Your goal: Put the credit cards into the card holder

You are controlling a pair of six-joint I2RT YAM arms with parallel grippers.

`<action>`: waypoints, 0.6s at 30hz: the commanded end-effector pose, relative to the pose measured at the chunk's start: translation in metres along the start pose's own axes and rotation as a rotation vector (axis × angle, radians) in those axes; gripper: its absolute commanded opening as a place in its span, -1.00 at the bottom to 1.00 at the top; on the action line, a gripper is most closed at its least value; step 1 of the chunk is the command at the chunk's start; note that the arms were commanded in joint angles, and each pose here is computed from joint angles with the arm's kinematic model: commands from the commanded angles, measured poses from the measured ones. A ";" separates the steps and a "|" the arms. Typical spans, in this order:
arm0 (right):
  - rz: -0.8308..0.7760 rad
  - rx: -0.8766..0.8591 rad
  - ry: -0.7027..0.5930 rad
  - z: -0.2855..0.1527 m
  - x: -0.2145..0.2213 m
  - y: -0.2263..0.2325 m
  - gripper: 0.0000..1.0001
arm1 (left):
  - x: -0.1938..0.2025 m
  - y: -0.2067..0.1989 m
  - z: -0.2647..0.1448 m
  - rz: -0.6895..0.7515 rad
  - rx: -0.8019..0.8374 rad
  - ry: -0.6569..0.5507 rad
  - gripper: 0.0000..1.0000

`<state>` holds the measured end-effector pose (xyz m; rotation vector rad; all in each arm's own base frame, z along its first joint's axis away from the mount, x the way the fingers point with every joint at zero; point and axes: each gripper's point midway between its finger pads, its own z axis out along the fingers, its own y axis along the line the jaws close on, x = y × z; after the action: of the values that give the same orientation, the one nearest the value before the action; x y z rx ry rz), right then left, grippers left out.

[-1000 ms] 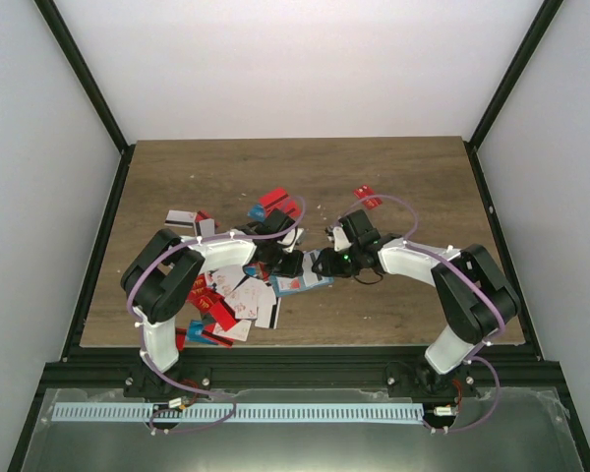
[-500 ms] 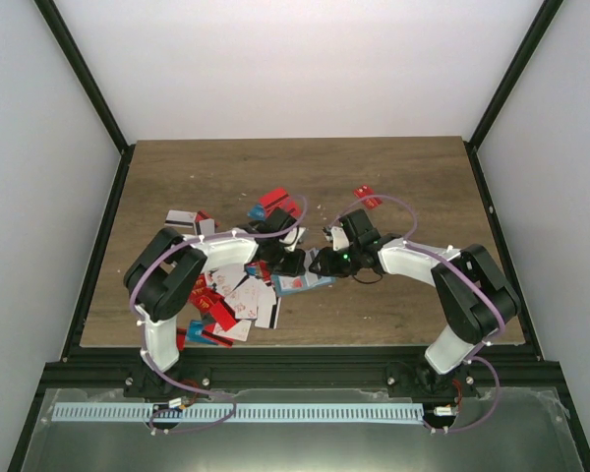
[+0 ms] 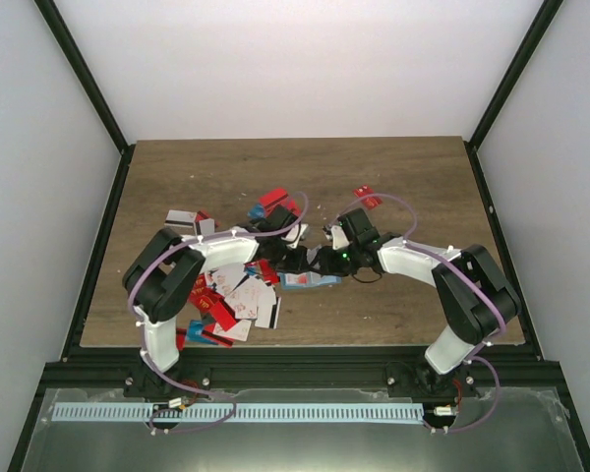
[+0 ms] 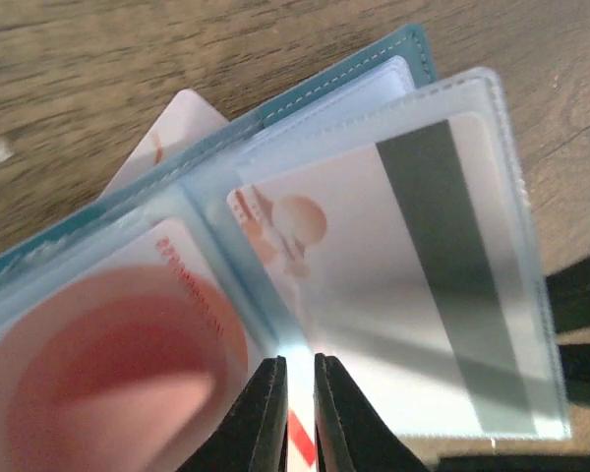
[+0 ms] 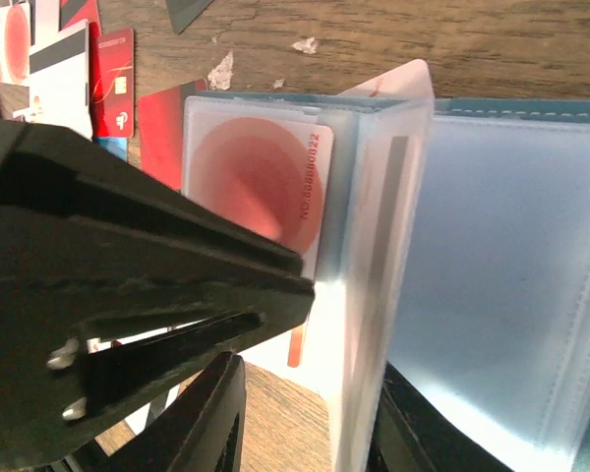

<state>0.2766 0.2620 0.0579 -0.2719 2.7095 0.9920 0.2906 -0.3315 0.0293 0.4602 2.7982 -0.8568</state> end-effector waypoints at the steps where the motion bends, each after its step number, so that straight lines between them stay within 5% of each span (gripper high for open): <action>1: -0.038 -0.028 -0.038 -0.006 -0.016 0.025 -0.33 | -0.005 -0.004 -0.030 0.000 -0.024 -0.076 -0.75; 18: -0.136 -0.166 0.024 0.029 -0.035 0.109 -0.32 | 0.055 0.059 -0.128 -0.114 -0.216 -0.232 -0.26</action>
<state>0.2784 0.3452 0.0813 -0.4525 2.6697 1.1127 0.2626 -0.2257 0.0895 0.2198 2.6667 -0.6627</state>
